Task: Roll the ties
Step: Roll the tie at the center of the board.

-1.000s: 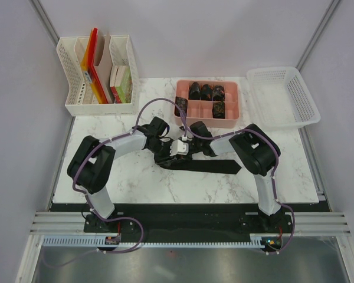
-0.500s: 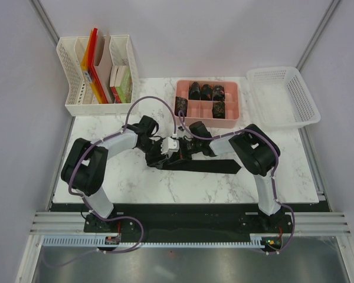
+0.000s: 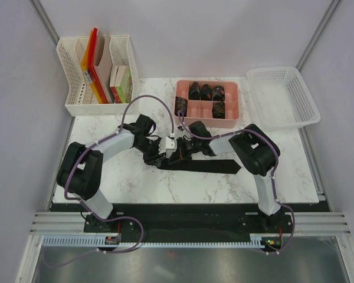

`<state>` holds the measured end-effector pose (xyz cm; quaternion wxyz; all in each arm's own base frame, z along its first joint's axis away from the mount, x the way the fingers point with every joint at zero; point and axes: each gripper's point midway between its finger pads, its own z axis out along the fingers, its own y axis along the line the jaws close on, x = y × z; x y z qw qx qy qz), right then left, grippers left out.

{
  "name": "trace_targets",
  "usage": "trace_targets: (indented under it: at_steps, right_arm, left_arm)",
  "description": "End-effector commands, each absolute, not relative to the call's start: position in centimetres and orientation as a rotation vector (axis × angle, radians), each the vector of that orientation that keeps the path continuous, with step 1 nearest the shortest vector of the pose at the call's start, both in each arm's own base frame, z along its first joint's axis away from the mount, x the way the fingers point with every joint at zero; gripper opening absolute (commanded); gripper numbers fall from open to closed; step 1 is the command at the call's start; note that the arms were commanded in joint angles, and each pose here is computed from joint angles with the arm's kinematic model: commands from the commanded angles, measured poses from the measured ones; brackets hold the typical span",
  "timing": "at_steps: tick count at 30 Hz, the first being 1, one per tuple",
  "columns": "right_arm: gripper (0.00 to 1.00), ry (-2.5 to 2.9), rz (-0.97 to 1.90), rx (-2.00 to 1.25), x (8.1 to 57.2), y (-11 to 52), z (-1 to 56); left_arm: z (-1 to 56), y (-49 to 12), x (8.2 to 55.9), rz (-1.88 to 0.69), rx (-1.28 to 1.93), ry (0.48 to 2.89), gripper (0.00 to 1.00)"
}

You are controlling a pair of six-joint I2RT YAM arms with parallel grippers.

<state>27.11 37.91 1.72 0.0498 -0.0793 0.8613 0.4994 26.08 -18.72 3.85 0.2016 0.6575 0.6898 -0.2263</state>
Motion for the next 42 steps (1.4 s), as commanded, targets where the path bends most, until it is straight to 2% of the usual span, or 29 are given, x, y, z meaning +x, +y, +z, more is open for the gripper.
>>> trace_targets:
  at_steps: [1, 11, 18, 26, 30, 37, 42]
  right_arm:
    - [0.00, 2.666, 1.417, -0.221, 27.5, 37.2, -0.6]
    - [0.00, 2.658, 1.431, -0.212, 27.6, 37.4, -0.3]
    - [0.00, 2.633, 1.450, -0.224, 27.9, 37.8, 0.5]
    - [0.09, 2.568, 1.509, -0.244, 28.2, 38.4, 2.7]
    - [0.15, 2.575, 1.514, -0.252, 28.1, 38.3, 3.1]
    - [0.23, 2.557, 1.488, -0.265, 28.7, 37.2, 5.3]
    - [0.26, 2.533, 1.504, -0.244, 29.1, 36.4, 7.1]
  left_arm:
    - [5.7, -20.4, 25.9, -0.694, 1.843, 1.842, 0.41]
    - [5.1, -23.9, 26.7, -0.735, 1.843, 1.813, 0.46]
    - [0.9, -22.5, 25.5, -0.679, 1.939, 1.897, 0.51]
    - [-1.0, -21.3, 24.5, -0.651, 1.962, 1.986, 0.38]
    - [-1.7, -20.4, 24.2, -0.607, 2.000, 2.003, 0.28]
    - [-1.8, -19.9, 24.2, -0.589, 2.015, 2.037, 0.22]
    - [-1.9, -19.6, 24.0, -0.584, 2.019, 2.060, 0.13]
